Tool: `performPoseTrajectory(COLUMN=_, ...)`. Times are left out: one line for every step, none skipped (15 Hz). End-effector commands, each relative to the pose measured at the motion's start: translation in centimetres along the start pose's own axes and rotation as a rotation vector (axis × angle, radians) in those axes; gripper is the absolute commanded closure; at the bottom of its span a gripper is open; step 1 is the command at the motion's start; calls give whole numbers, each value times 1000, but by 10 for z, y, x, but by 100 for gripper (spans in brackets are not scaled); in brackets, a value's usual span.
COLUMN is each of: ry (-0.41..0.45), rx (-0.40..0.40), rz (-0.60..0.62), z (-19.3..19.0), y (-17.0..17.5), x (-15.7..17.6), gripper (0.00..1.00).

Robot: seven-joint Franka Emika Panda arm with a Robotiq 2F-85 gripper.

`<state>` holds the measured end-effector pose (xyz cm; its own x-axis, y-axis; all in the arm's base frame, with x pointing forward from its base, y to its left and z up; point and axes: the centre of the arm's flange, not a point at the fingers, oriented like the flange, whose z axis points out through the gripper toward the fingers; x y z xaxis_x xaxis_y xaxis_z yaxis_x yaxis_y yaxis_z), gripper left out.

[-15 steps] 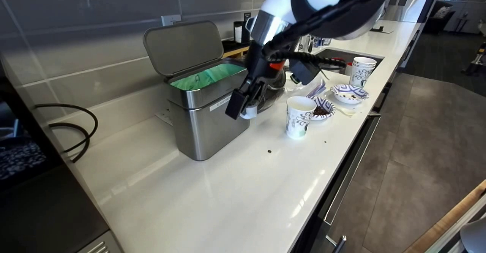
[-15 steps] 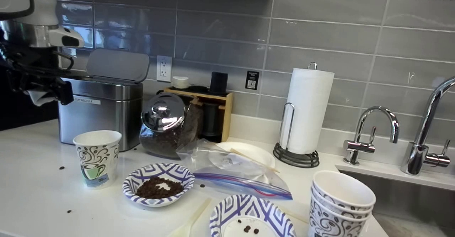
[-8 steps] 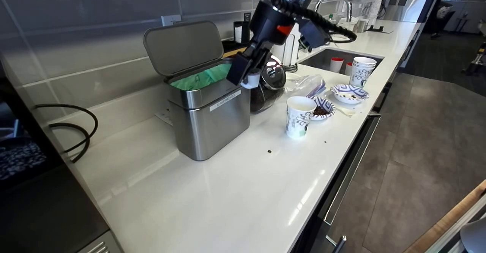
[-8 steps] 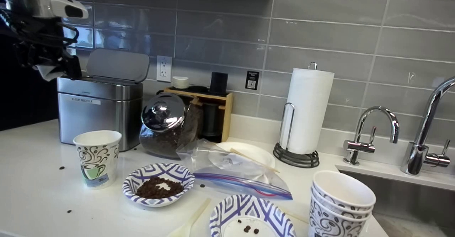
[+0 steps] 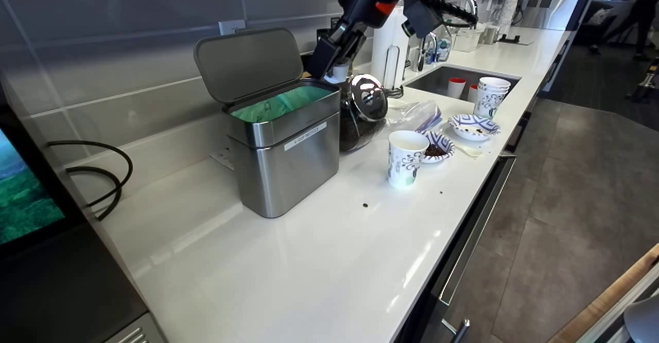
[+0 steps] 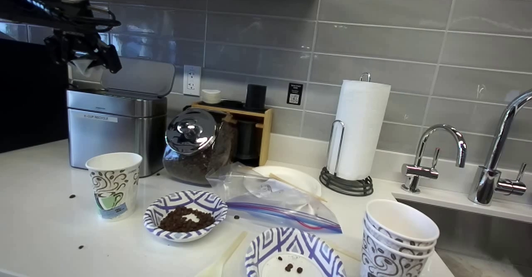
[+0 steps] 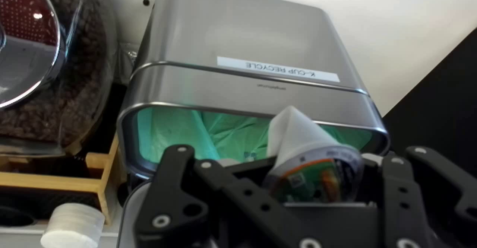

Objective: Open the lid of the bin, then put the coffee pod in the bin and close the lid of the bin

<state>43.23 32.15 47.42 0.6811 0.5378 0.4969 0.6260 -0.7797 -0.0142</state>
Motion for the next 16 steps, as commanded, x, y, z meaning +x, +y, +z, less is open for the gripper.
performPoseTrajectory(ry=43, rx=-41, rz=-38, z=12, y=5, x=19, gripper=100)
performPoseTrajectory(ry=50, rx=-47, rz=-49, z=15, y=6, x=24, gripper=100)
performPoseTrajectory(ry=57, rx=-53, rz=-59, z=18, y=7, x=29, gripper=100)
performPoseTrajectory(ry=58, rx=-53, rz=-68, z=22, y=7, x=32, gripper=100)
performPoseTrajectory(ry=63, rx=-57, rz=-70, z=25, y=7, x=36, gripper=100)
performPoseTrajectory(ry=65, rx=-58, rz=-77, z=30, y=7, x=40, gripper=100)
performPoseTrajectory(ry=70, rx=-61, rz=-81, z=33, y=8, x=44, gripper=100)
performPoseTrajectory(ry=72, rx=-60, rz=-84, z=38, y=8, x=48, gripper=100)
performPoseTrajectory(ry=75, rx=-59, rz=-89, z=42, y=8, x=51, gripper=100)
performPoseTrajectory(ry=70, rx=-59, rz=-89, z=46, y=8, x=54, gripper=100)
performPoseTrajectory(ry=69, rx=-59, rz=-91, z=50, y=8, x=57, gripper=99)
performPoseTrajectory(ry=66, rx=-58, rz=-93, z=54, y=8, x=59, gripper=95)
performPoseTrajectory(ry=66, rx=-58, rz=-95, z=57, y=8, x=61, gripper=80)
performPoseTrajectory(ry=64, rx=-55, rz=-95, z=60, y=8, x=64, gripper=71)
performPoseTrajectory(ry=64, rx=-50, rz=-95, z=62, y=7, x=65, gripper=70)
performPoseTrajectory(ry=64, rx=-49, rz=-97, z=63, y=5, x=66, gripper=63)
